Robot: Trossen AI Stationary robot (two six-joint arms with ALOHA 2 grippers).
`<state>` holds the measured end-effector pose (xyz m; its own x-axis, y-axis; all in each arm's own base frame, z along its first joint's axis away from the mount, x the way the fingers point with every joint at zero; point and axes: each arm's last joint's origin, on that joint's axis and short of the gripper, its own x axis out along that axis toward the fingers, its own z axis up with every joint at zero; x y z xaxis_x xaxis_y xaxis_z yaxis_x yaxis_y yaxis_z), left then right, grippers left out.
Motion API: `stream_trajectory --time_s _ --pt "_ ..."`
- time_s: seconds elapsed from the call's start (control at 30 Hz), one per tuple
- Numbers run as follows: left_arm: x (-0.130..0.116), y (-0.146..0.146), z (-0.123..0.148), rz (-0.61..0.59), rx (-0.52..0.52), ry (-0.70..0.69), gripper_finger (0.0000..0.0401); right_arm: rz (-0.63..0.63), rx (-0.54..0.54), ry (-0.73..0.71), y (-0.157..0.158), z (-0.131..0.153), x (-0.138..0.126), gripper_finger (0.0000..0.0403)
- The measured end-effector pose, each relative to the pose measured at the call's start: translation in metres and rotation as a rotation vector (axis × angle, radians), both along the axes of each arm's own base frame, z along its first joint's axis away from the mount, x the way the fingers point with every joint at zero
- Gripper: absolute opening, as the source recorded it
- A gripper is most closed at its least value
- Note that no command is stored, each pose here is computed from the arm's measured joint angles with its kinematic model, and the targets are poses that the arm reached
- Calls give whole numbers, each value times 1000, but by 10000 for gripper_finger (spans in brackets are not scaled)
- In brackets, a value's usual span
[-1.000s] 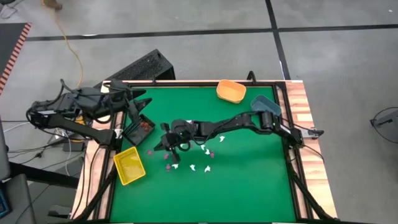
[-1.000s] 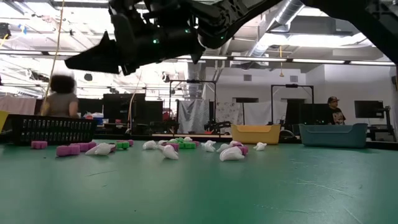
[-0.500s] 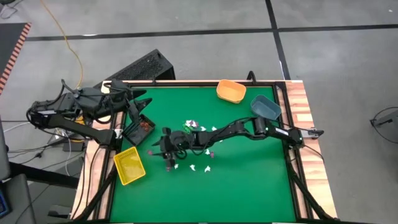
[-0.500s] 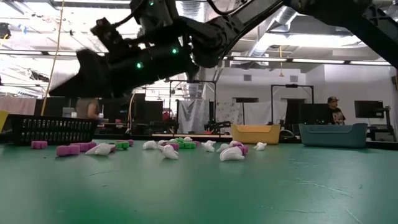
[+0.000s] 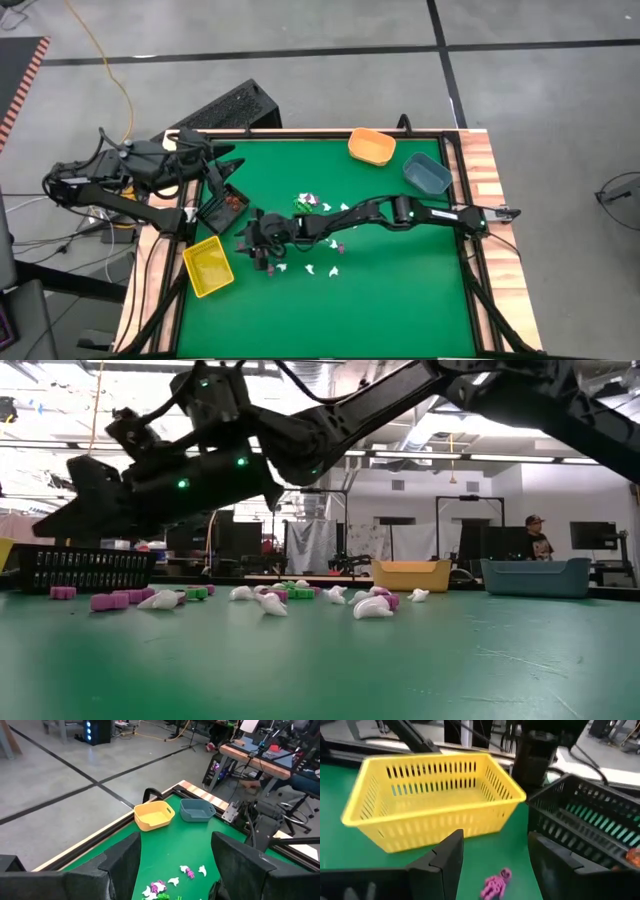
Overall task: Sort Halloween decoration
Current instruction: Put the pink skeleton toy into the yellow bin
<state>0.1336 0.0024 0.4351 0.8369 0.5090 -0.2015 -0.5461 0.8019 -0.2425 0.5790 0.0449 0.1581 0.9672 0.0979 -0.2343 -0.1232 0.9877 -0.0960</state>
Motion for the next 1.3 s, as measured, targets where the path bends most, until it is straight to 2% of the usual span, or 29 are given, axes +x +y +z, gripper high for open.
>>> stream_trajectory --time_s 0.5,0.73,0.8,0.93,1.1,1.2,1.3 --pt "-1 0 -3 0 5 34 231 -7 -3 75 -3 -14 3 210" --pt "-1 0 -4 0 6 47 231 -8 -15 226 -4 -28 -3 195" --pt "-2 0 -5 0 7 57 231 -11 -12 275 -4 -22 -5 192" --pt "-3 0 -11 -13 9 121 231 -9 -23 360 -5 19 -11 187" --pt "-5 0 -10 -17 0 111 203 12 -119 398 -20 104 -35 175" --pt "-3 -1 -11 -40 -17 118 155 32 -178 441 -35 154 -69 159" --pt "1 -2 -14 -58 -18 146 88 4 -175 520 -53 210 -121 139"
